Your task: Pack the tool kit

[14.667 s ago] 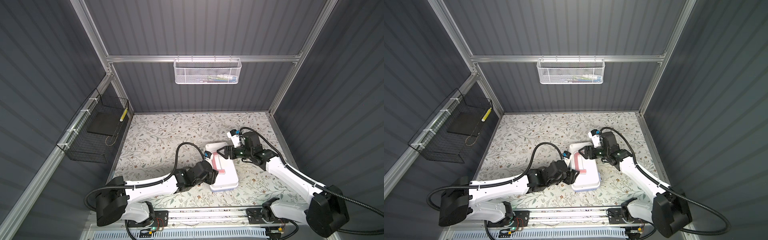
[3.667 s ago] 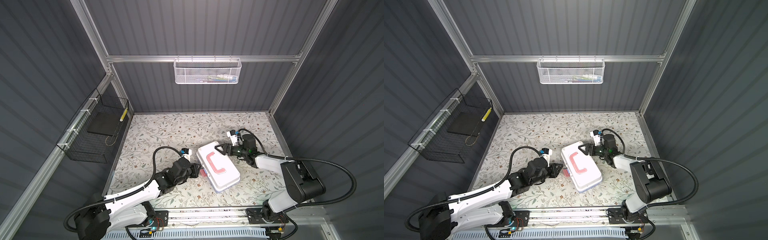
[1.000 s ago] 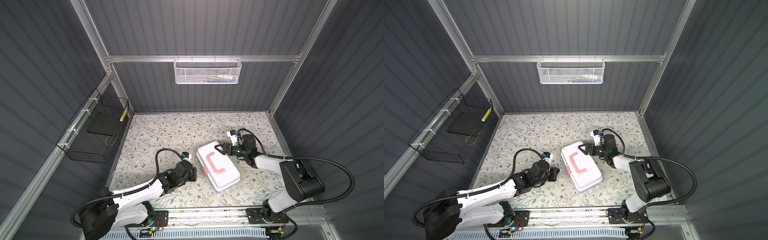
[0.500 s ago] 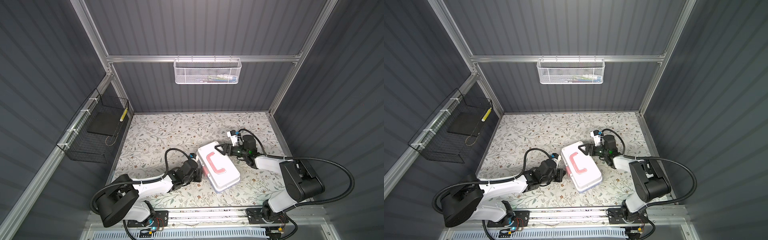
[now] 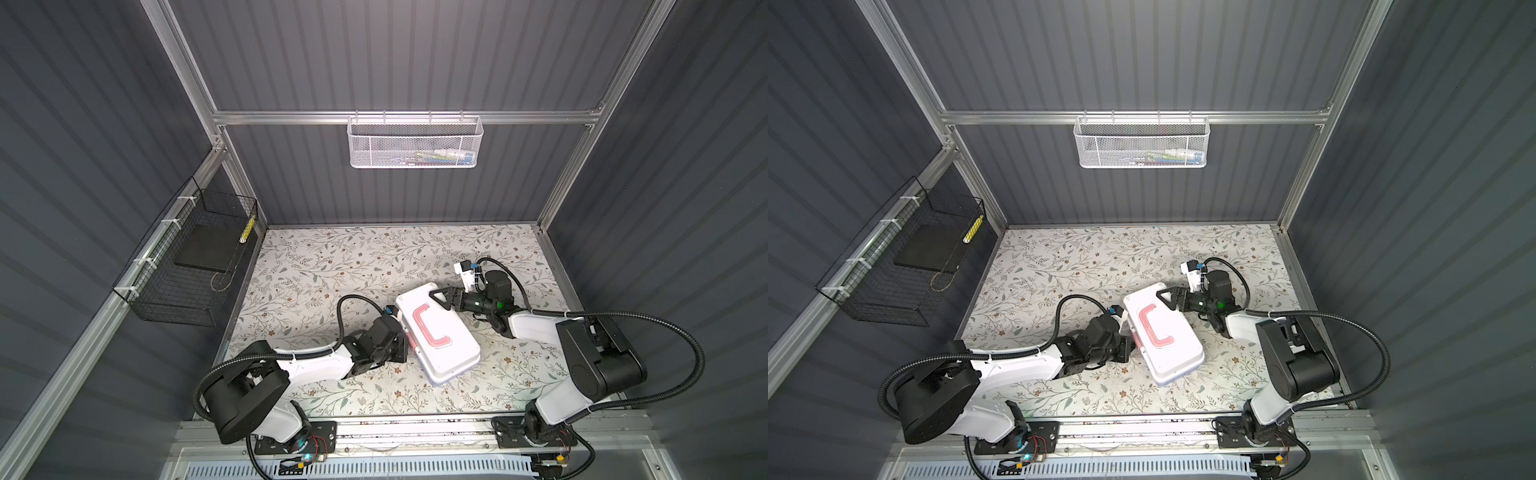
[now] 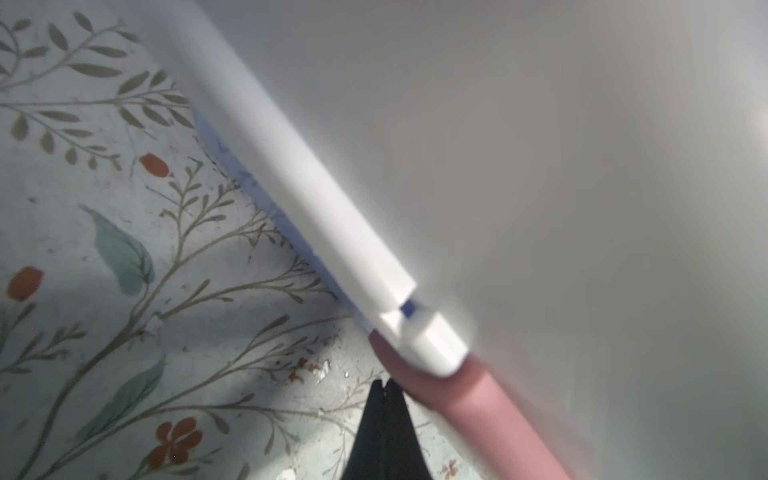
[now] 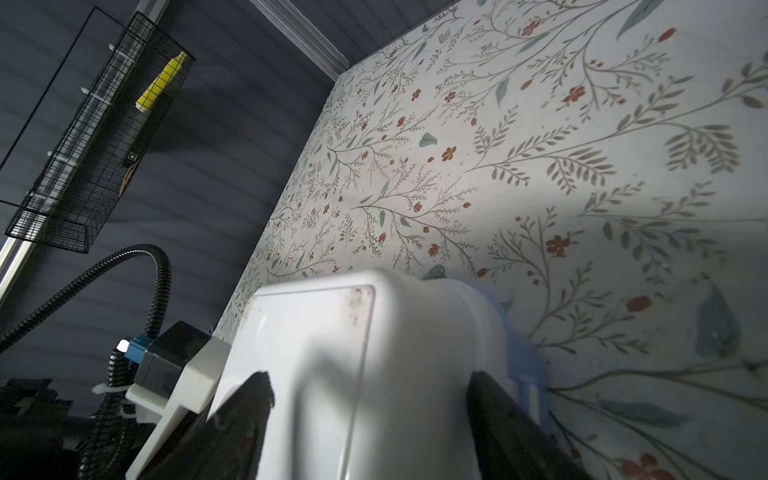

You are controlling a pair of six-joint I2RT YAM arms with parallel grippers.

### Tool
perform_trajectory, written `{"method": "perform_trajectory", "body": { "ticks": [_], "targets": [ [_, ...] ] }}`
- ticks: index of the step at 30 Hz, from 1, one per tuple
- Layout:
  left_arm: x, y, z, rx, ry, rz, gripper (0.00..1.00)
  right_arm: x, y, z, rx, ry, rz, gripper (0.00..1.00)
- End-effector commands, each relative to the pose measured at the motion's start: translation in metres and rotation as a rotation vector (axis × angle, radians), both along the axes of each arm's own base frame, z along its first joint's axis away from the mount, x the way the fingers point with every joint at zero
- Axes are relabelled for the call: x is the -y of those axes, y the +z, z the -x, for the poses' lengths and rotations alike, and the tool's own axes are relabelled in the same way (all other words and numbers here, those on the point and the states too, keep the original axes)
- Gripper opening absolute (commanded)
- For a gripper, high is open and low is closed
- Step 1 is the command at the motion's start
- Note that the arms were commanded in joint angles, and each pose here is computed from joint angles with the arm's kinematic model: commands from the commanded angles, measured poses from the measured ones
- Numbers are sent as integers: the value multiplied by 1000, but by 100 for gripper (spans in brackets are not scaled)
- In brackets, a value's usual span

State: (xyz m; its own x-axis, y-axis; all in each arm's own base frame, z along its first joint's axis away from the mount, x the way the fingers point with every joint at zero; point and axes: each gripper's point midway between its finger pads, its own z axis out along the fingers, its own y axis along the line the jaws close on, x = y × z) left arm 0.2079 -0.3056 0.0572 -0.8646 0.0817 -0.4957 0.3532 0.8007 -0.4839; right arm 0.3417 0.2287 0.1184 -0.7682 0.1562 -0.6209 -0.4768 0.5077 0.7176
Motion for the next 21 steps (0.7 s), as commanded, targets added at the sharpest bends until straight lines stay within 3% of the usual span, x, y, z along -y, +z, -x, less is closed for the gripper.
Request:
{"method": "perform_trajectory", "body": {
  "ticks": [1, 5, 8, 12, 14, 17, 21],
  "targets": [
    [44, 60, -19, 118, -77, 172, 0, -3, -67, 54, -326, 64, 39, 77],
    [53, 72, -24, 145, -101, 178, 0, -3, -68, 55, -331, 57, 24, 76],
    [29, 62, -32, 170, -35, 46, 0, 2, -63, 52, -296, 27, 41, 76],
    [-57, 54, -58, 281, 158, -278, 0, 26, -44, 42, -237, -68, 113, 75],
    [-111, 65, -77, 335, 301, -381, 0, 46, -26, 39, -187, -138, 154, 75],
    [-184, 95, -99, 447, 523, -447, 0, 90, 9, 36, -96, -294, 242, 77],
    [-255, 113, -116, 571, 716, -541, 4, 162, 61, 41, 53, -591, 422, 81]
  ]
}}
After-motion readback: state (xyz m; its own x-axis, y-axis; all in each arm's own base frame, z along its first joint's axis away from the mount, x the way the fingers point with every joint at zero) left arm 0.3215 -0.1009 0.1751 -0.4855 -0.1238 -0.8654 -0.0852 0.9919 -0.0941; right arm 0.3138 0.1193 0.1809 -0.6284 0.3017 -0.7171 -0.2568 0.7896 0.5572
